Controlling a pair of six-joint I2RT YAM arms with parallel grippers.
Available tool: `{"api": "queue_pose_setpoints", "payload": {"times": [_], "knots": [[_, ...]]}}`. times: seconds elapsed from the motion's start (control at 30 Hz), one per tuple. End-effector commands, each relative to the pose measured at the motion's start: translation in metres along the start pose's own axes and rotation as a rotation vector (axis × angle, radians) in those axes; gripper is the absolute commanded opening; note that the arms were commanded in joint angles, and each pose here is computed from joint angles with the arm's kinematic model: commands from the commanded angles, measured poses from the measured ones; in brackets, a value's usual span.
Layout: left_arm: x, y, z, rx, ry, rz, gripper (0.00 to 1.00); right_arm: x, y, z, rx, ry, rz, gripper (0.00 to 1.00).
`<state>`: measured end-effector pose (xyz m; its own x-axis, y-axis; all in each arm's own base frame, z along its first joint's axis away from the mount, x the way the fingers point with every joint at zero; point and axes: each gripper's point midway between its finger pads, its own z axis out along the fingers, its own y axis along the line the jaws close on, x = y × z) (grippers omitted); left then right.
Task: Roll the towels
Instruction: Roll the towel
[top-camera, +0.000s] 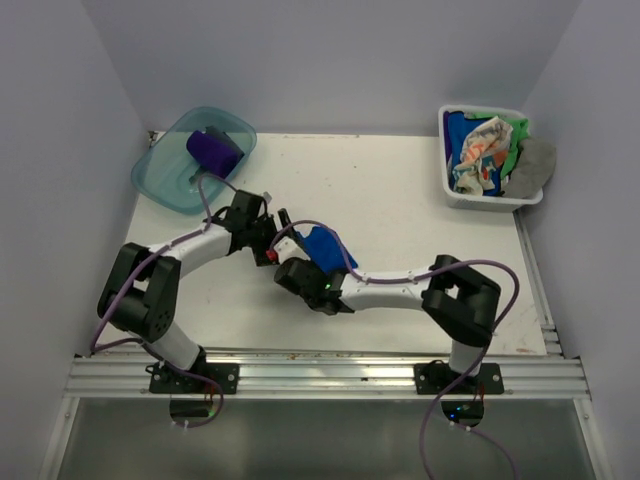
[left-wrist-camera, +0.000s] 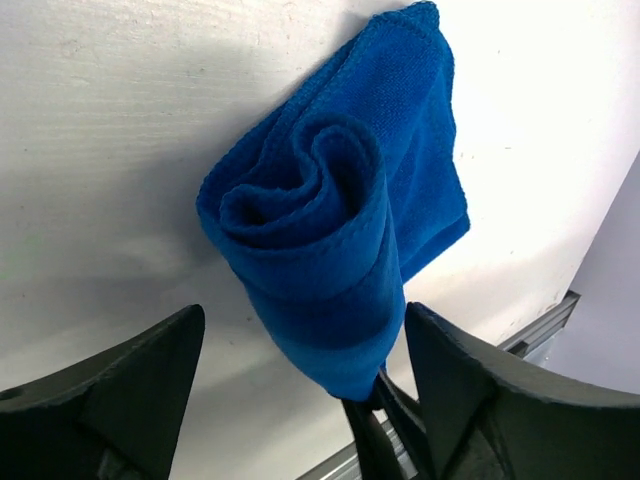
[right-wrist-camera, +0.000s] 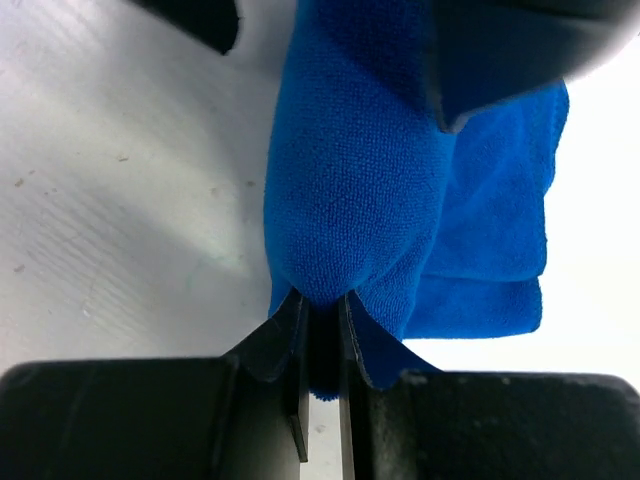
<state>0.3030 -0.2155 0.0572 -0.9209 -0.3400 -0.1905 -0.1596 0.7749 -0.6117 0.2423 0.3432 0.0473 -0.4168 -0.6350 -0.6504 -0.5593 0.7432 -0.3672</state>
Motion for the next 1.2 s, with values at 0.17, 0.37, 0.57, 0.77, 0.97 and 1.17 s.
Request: {"api": "queue_pose_setpoints", "payload": {"times": [0.17,0.37,0.57,0.77,0.97,1.17], "knots": [[-0.015,-0.024,-0.024,0.063,-0.054,0.047,0.94,-0.033,0.004,-0.016,-0.389,-0.102,0.324,0.03],[-0.010,-0.021,-0.020,0.073,-0.036,0.044,0.94,-0.039,0.011,-0.023,-0.598,-0.094,0.430,0.03],[-0.003,-0.019,-0.013,0.094,-0.010,0.040,0.93,-0.041,0.008,-0.025,-0.756,-0.083,0.554,0.03],[0.000,-0.014,-0.004,0.090,0.008,0.035,0.90,-0.032,0.003,-0.017,-0.883,-0.034,0.685,0.03],[0.002,-0.004,0.007,0.067,0.021,0.025,0.81,-0.022,0.006,-0.007,-0.943,0.029,0.736,0.06],[0.002,0.000,0.011,0.057,0.026,0.022,0.68,-0.010,0.002,0.001,-0.892,0.083,0.730,0.17]]}}
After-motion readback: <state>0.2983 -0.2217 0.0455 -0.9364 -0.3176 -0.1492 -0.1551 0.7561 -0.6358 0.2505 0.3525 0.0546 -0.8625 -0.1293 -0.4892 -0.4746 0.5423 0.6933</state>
